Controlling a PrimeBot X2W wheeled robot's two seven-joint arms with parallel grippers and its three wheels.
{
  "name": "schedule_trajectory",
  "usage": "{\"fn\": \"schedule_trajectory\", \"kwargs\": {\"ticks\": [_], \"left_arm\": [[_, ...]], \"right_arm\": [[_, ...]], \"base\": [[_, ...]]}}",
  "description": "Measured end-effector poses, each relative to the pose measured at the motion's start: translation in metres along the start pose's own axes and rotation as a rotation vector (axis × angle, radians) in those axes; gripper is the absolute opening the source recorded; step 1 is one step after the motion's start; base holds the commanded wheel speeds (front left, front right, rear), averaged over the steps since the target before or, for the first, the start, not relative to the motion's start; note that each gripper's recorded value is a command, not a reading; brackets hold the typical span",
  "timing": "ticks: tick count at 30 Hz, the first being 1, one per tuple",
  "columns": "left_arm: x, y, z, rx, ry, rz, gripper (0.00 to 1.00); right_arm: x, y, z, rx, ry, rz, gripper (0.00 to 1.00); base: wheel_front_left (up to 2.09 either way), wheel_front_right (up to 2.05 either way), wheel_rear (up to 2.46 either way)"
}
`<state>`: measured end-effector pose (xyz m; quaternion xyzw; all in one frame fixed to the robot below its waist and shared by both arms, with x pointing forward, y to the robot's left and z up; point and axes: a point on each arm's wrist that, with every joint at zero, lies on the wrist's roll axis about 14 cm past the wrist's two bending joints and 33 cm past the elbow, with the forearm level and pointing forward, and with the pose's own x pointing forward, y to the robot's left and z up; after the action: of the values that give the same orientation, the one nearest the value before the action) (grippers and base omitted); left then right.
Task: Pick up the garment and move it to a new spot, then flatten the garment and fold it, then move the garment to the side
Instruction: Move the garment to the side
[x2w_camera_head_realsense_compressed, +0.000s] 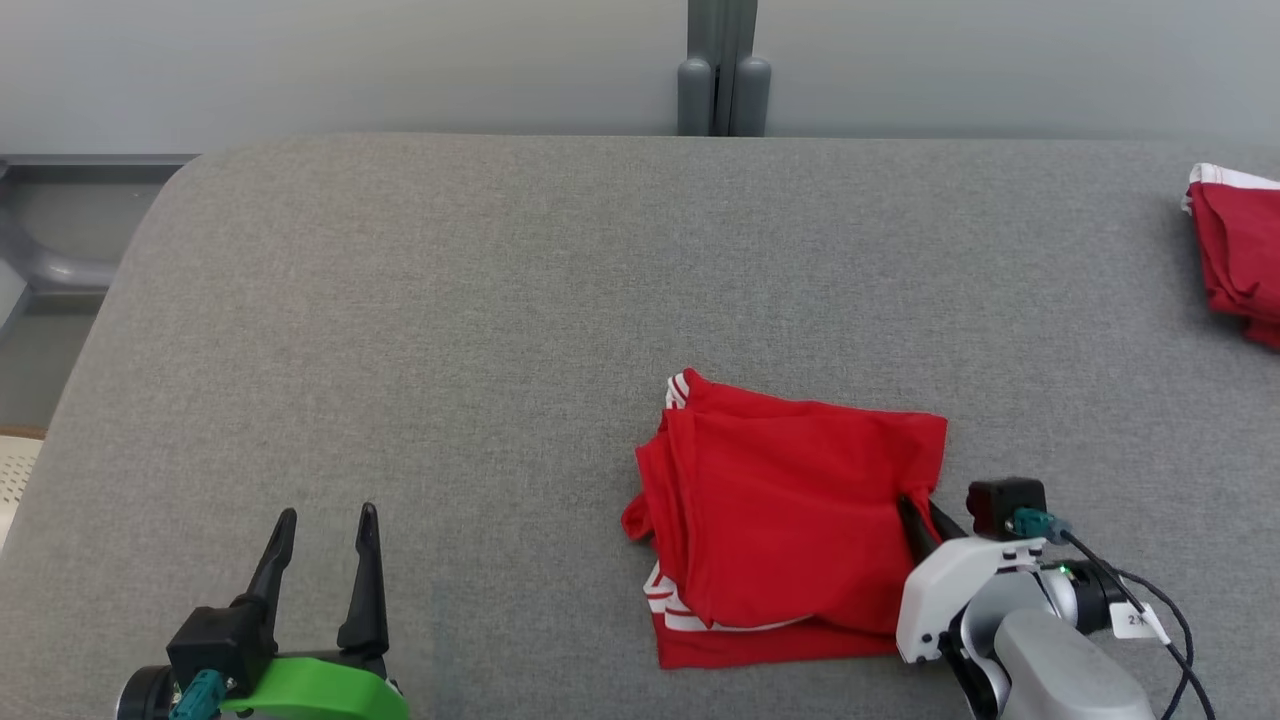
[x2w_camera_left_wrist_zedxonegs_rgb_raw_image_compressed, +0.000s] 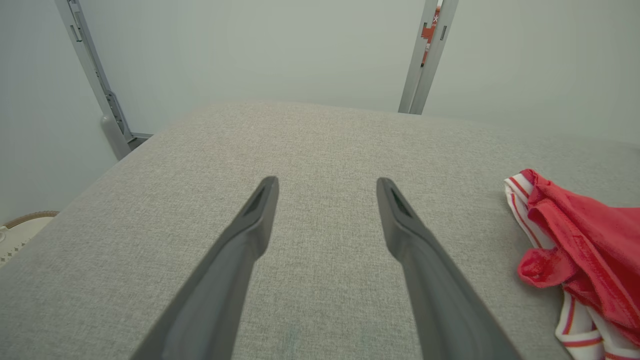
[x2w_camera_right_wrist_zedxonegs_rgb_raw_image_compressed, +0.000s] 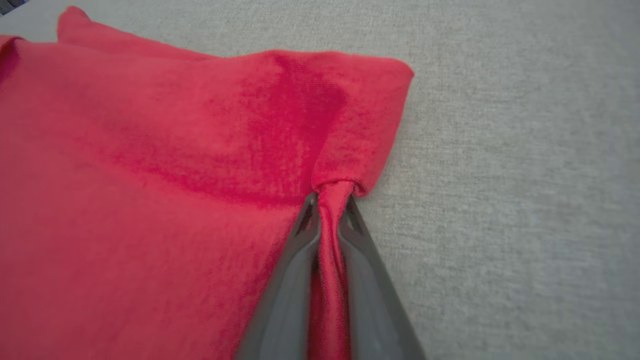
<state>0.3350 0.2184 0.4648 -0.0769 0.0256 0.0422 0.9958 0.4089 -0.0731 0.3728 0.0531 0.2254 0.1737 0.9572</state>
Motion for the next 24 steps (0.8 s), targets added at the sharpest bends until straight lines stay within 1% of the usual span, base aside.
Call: {"fn": "schedule_trajectory", "kwargs": {"ticks": [3,6,10,16,21,24], "left_arm": [[0.006,-0.003,0.001,-0.001,-0.004,-0.007,1.00],[0.012,-0.009,0.000,0.004,-0.001,-0.022,1.00],[0.025,-0.018,-0.002,0.001,0.000,-0.043,1.00],[0.054,-0.030,-0.001,0.013,-0.010,-0.080,1.00],[0.085,-0.049,-0.006,0.037,-0.016,-0.147,1.00],[0.101,-0.059,-0.013,0.054,-0.010,-0.190,1.00]], "right_arm": [[0.011,0.002,0.019,-0.067,-0.029,0.032,0.00],[0.025,0.003,0.050,-0.132,-0.083,0.059,0.00],[0.043,-0.018,0.090,-0.207,-0.137,0.043,0.00],[0.064,-0.066,0.147,-0.303,-0.211,-0.023,0.00],[0.068,-0.129,0.189,-0.356,-0.258,-0.135,0.00],[0.064,-0.167,0.200,-0.377,-0.263,-0.205,0.00]], "base": [[0.00,0.00,0.00],[0.00,0.00,0.00],[0.00,0.00,0.00],[0.00,0.00,0.00],[0.00,0.00,0.00],[0.00,0.00,0.00]]}}
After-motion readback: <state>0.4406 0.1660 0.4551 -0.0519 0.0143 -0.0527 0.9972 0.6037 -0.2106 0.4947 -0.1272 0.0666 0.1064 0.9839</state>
